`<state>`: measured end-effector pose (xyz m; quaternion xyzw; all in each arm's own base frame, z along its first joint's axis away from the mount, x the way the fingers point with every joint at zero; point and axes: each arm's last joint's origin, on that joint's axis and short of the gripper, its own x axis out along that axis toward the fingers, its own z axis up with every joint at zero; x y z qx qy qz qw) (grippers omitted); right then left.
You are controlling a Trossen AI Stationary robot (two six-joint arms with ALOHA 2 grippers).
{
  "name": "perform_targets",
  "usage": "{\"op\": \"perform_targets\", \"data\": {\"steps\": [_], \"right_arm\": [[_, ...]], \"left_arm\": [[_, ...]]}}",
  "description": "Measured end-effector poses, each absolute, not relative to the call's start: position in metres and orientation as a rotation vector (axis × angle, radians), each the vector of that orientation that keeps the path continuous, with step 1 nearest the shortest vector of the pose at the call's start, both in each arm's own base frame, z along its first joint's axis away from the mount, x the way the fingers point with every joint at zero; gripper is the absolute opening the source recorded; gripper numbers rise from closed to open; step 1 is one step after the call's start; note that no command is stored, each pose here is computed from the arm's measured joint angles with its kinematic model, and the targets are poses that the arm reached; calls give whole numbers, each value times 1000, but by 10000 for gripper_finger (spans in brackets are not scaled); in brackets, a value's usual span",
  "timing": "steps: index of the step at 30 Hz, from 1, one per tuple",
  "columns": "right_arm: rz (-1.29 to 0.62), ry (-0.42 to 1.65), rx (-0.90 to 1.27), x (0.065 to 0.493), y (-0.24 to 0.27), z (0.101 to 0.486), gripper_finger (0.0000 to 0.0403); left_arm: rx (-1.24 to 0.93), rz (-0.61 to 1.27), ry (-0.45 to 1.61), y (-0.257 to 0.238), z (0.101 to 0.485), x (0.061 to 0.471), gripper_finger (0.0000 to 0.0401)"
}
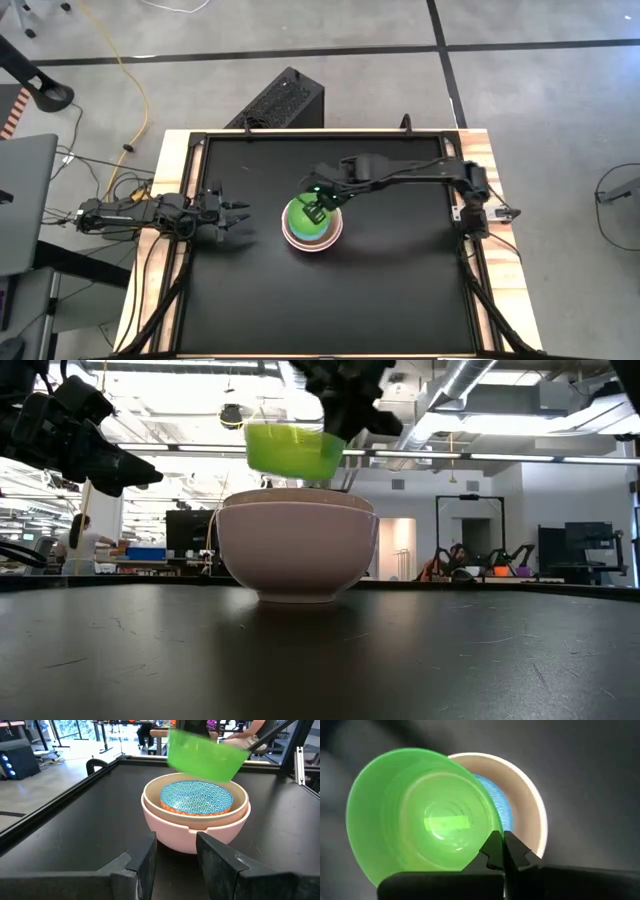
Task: Nest bowls inside each other
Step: Stack the green bowl on the blue bowl
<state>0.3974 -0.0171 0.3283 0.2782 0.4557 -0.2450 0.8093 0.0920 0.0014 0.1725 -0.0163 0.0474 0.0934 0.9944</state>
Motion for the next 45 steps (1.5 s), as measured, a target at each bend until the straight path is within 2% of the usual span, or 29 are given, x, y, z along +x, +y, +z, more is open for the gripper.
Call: {"op": "perform_targets", "data": {"steps": [8,38,41,45], "right_arm": [[-559,1067,577,419,-23,314,1],[-593,1141,529,428,-17,288,3],[-580,1145,510,428,-17,288,15],[-577,1144,507,428,-17,288,55]], "left_arm": [[-33,187,95,1,172,92,128],[-33,189,95,1,172,92,128],[-32,189,95,1,172,92,128],[-33,190,95,1,172,92,128]]}}
